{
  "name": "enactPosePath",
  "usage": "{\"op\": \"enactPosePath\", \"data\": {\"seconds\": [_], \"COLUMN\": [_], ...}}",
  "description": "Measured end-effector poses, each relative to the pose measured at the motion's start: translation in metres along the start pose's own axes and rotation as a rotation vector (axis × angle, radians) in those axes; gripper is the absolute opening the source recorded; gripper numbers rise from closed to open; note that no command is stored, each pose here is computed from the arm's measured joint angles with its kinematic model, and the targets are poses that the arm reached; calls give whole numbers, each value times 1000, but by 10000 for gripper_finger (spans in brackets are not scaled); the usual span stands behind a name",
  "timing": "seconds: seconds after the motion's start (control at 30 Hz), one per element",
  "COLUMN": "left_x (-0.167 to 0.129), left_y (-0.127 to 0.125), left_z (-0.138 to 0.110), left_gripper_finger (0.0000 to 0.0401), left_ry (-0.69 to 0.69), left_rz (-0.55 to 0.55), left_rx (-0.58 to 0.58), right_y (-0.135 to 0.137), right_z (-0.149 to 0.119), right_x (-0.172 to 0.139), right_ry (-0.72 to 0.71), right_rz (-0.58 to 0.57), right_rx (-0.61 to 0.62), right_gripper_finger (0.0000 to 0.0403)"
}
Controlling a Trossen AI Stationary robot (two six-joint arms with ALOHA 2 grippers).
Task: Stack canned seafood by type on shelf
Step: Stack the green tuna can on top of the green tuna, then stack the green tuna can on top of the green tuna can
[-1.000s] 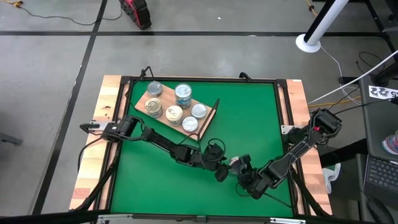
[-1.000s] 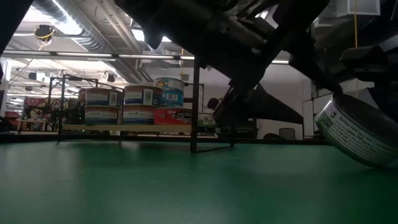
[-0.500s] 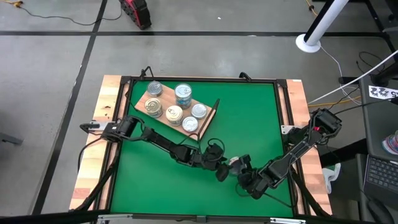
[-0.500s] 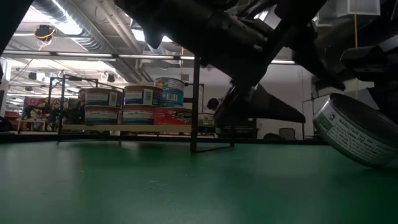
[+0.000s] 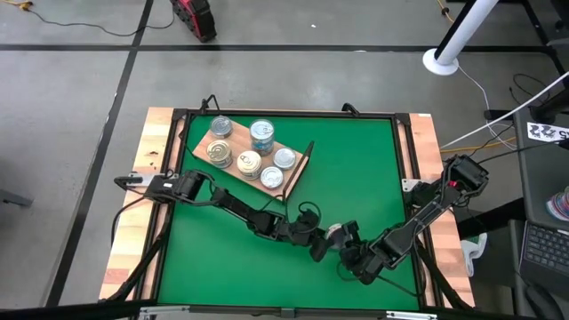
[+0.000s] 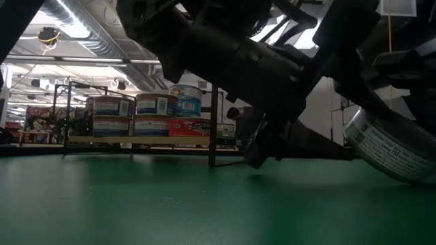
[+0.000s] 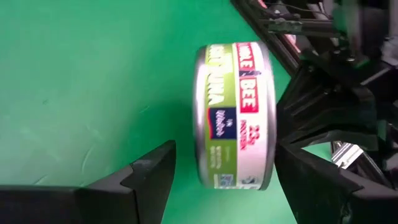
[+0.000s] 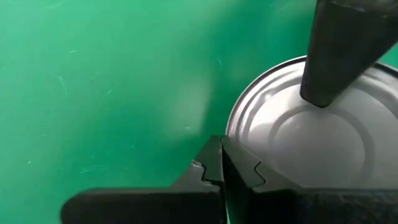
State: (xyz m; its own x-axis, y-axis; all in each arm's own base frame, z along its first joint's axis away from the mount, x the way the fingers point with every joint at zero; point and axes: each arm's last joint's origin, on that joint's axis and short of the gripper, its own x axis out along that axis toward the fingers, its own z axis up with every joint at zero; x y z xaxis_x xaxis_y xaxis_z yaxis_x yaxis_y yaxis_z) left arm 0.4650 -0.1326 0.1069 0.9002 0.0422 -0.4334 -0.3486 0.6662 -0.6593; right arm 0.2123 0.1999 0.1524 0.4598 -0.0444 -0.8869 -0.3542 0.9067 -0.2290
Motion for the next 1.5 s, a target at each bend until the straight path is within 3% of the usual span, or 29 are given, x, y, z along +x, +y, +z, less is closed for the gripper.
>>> {"op": "enactPosePath", "data": {"seconds": [0.23,0.53,0.83,1.17,1.5], "left_x": [0,0,0,-12,-74], "left_y": [-3,-4,-4,-16,-58], "left_z": [2,3,3,8,51], "left_gripper_finger": [246,142,142,145,147], "left_ry": [-19,-29,-30,57,105], "left_rz": [-26,-39,-38,-61,-24], "left_rx": [37,48,49,47,119], "right_y": [0,0,0,-15,-38], "right_z": [0,0,-1,23,23], "right_x": [0,0,-2,-59,-106], "right_ry": [0,-4,19,13,-73], "right_rz": [0,2,39,45,-49], "right_rx": [0,7,58,61,81], "right_gripper_finger": [1,20,109,115,115]}}
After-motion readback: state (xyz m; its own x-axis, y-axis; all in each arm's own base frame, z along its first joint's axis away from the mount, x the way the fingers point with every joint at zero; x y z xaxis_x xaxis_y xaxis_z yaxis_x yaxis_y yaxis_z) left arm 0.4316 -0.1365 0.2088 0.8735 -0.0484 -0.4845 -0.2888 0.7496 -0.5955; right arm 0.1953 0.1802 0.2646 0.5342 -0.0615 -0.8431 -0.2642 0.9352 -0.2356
